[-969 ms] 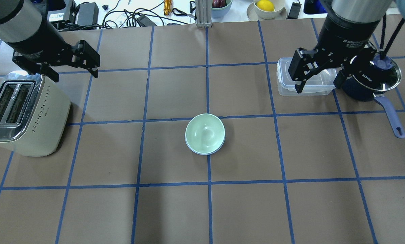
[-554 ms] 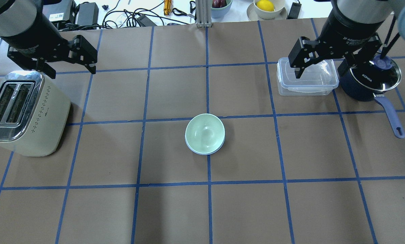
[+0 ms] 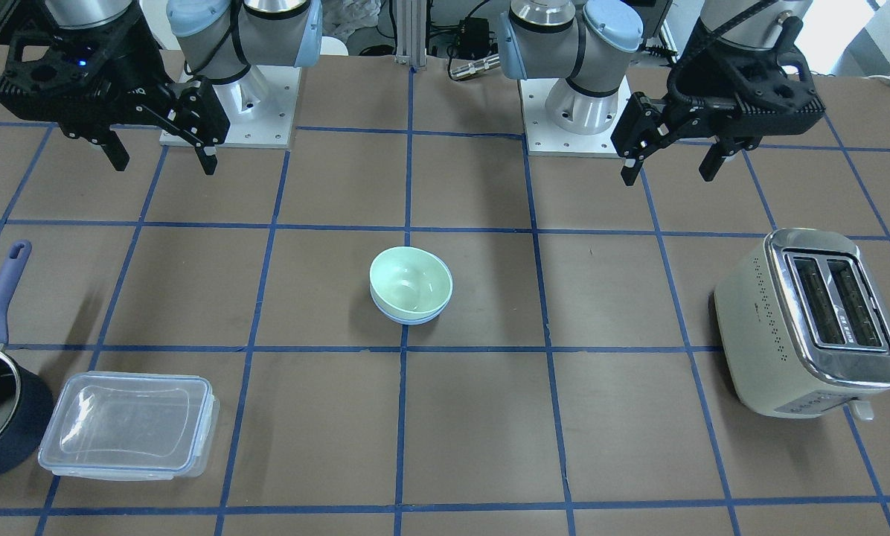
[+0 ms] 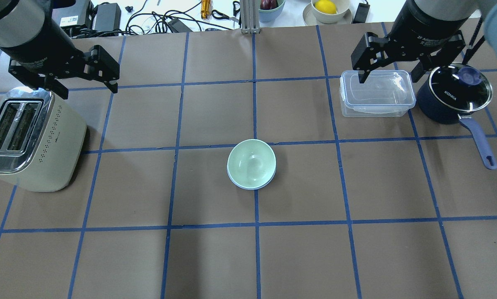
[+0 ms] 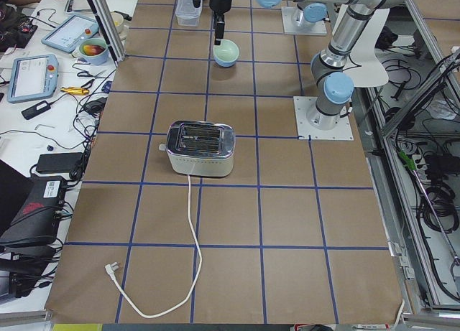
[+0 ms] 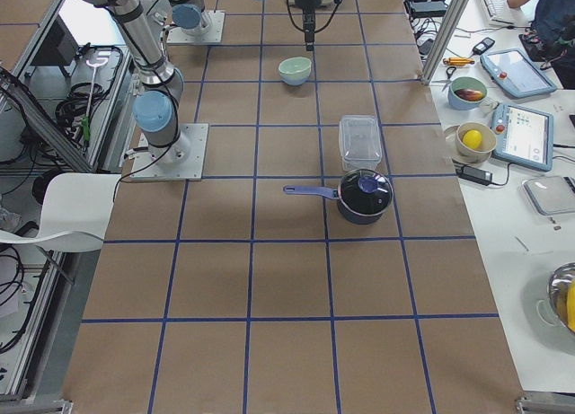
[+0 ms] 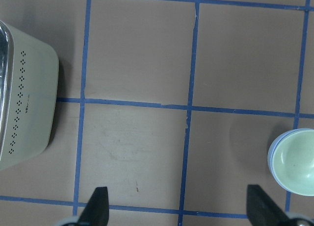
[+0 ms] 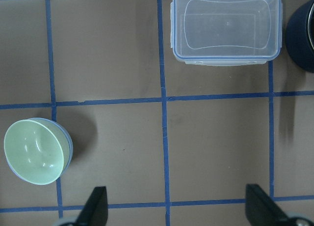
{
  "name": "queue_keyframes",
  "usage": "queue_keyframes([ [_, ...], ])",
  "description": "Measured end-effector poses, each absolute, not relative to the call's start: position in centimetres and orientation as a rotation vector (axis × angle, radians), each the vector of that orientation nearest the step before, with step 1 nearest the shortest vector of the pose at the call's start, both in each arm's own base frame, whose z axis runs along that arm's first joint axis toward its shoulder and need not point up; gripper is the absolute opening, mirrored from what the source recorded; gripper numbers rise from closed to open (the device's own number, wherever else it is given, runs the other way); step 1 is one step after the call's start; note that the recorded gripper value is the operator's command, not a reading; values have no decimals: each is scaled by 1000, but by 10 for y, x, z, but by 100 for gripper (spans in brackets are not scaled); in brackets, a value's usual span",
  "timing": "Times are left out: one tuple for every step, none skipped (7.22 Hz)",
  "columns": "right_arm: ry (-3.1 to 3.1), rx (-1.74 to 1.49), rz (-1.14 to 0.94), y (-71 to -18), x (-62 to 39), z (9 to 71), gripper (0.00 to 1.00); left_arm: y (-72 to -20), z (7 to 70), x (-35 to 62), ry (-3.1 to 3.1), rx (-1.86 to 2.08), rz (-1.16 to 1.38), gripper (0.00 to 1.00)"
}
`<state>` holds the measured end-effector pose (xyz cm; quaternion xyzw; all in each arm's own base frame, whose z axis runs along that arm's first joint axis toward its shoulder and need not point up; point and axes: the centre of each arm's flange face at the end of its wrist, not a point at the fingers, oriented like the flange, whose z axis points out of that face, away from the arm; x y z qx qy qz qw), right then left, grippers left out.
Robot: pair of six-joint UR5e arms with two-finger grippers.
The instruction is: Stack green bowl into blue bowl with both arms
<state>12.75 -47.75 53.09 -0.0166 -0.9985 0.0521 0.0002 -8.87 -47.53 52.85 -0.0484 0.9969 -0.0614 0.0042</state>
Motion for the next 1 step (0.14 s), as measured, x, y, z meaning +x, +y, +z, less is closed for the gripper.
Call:
queue_keyframes([
  [-3137, -52, 162, -478, 128, 530, 100, -475, 528, -89, 3124, -158, -191, 100],
])
